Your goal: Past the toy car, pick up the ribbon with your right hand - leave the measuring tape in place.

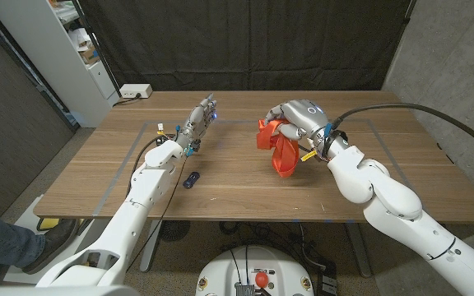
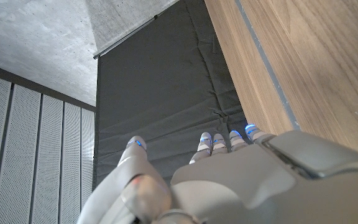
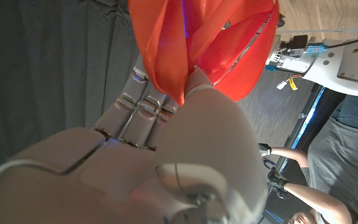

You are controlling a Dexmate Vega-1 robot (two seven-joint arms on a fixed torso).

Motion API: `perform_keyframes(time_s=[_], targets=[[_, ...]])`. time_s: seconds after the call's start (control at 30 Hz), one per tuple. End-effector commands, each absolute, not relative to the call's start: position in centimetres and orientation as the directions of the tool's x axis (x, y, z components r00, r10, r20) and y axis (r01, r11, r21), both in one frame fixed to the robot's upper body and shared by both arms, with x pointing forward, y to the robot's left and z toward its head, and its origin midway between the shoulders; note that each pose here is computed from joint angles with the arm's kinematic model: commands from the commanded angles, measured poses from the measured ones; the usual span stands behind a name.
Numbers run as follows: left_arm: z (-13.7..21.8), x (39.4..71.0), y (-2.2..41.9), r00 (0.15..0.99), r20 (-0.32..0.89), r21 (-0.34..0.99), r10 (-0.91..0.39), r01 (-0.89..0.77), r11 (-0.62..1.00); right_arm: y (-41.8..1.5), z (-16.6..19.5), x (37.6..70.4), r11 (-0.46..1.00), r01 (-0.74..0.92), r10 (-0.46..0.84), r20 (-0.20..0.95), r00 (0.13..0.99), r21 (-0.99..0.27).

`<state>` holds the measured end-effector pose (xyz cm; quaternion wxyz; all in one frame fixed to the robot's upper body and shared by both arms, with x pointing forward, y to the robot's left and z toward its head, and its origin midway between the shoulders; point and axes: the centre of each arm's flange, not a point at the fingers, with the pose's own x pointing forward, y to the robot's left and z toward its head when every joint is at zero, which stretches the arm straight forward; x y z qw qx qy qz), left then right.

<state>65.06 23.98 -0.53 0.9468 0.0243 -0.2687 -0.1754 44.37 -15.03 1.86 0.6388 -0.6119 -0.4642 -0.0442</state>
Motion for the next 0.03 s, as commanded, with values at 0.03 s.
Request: perform_keyframes(time_s=[0.03], targets=[[-0.20, 65.10, 24.28, 0.788, 0.506, 0.147, -0.351, 0.322, 0.935, -14.64, 1.98, 44.23, 0.244, 0.639, 0.511, 0.657, 0.555, -0.730]])
